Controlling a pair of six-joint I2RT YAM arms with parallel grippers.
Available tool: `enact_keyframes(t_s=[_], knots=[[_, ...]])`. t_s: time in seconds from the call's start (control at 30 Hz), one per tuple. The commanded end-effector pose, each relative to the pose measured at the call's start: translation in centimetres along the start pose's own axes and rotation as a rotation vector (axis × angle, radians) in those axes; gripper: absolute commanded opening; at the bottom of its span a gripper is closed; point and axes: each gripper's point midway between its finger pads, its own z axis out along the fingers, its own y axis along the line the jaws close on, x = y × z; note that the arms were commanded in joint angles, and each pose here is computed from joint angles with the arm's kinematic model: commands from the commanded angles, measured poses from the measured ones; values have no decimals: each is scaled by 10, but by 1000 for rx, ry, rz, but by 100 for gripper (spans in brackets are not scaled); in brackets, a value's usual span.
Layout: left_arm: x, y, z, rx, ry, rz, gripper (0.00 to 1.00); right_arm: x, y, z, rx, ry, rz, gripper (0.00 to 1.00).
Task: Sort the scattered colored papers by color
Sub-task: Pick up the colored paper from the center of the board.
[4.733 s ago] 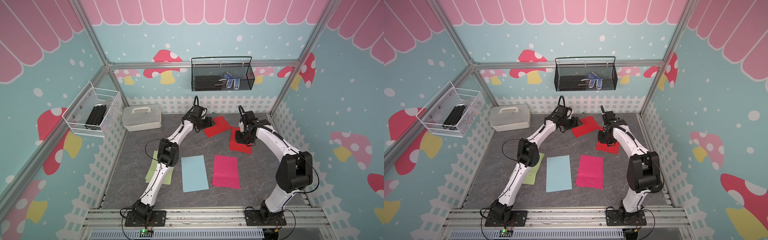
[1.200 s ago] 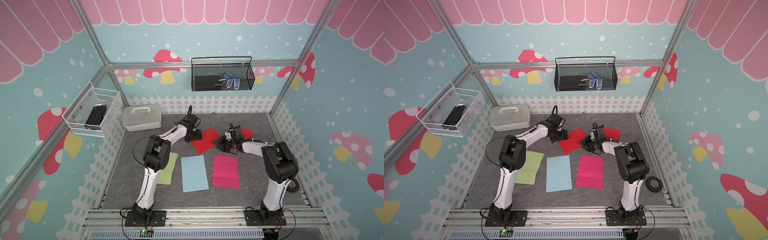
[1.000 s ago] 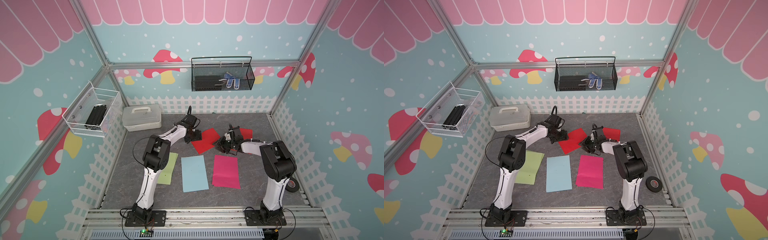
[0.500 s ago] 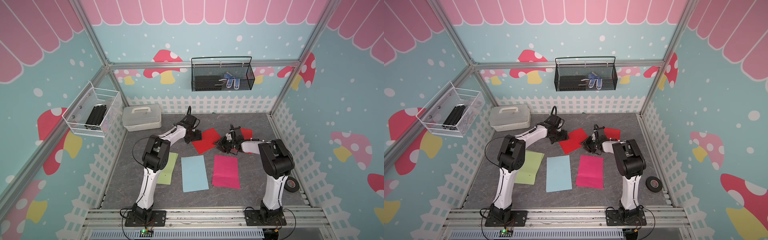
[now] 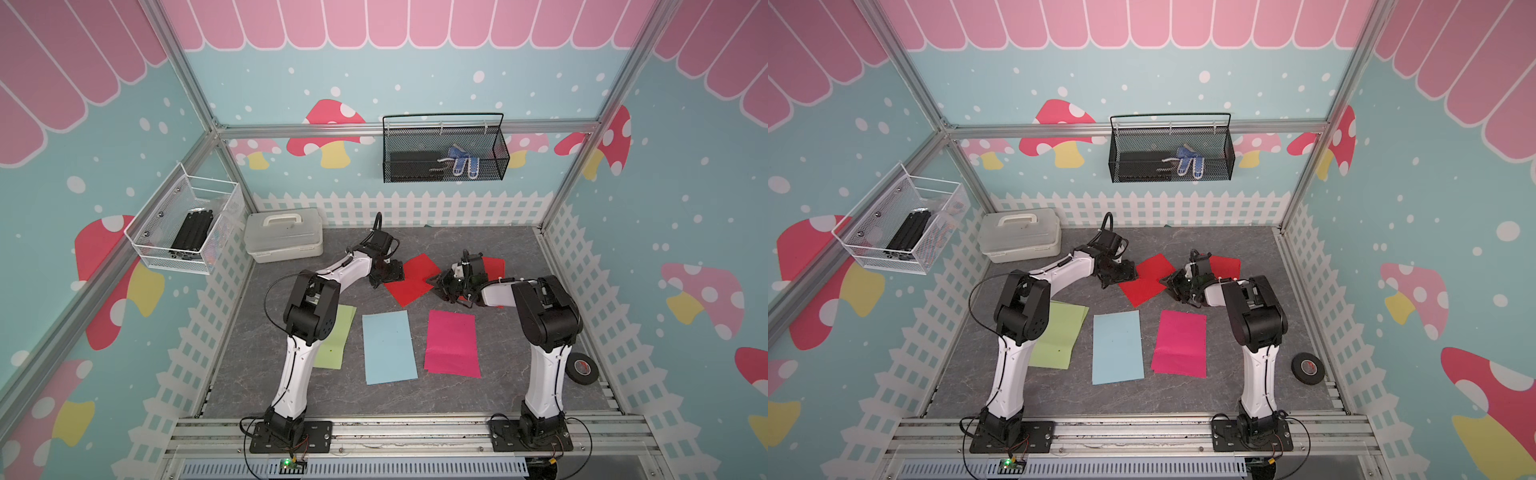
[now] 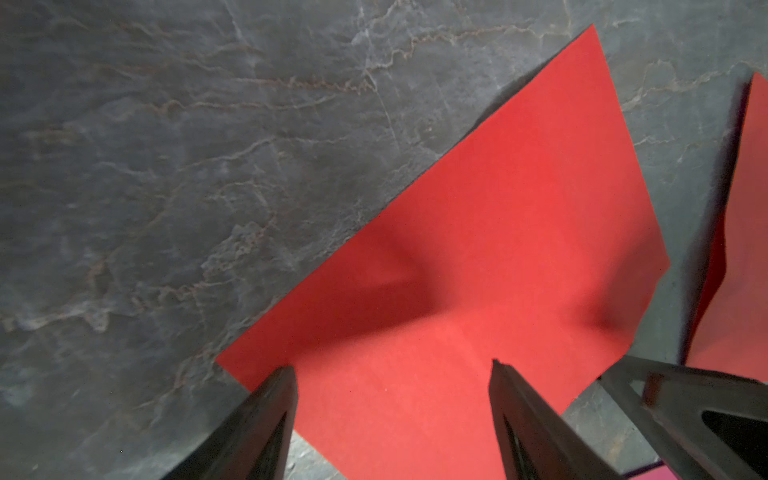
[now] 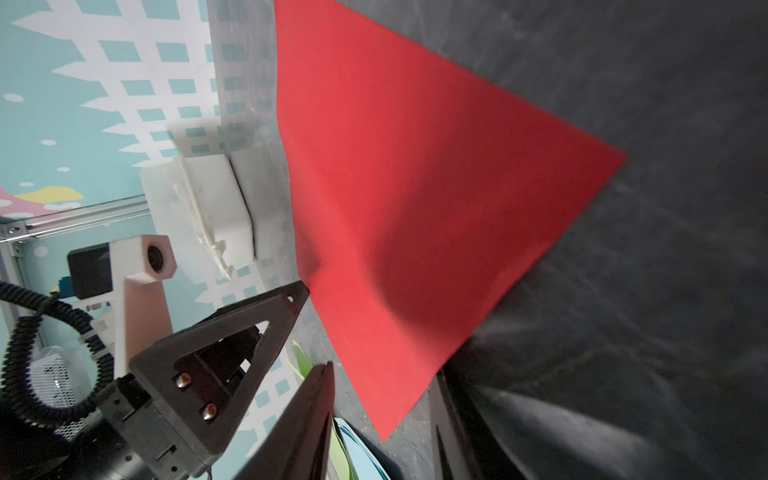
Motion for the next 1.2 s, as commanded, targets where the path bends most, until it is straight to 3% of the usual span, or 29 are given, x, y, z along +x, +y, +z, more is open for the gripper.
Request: enact_keyframes(t_s=[0.0,0.27,0.5,0.6,0.73,0.87,1.17], knots=[[11,4,-2,0,34,-22,76,-2,-21,8,13,-10,80,41],[12,4,-2,5,35,-25,76,-9,2,11,-74,-22,62,41],[12,2,-1,16,39,-26,76,-6,7,20,-86,22,54,27],[11,2,-1,15,38,-26,76,2,5,20,-31,55,24,23],[11,2,0,15,38,-26,76,12,5,17,72,91,-65,30],[11,2,0,18,39,-29,75,16,5,14,147,112,-129,29],[11,0,0,25,36,-29,75,16,5,17,195,126,-150,12]])
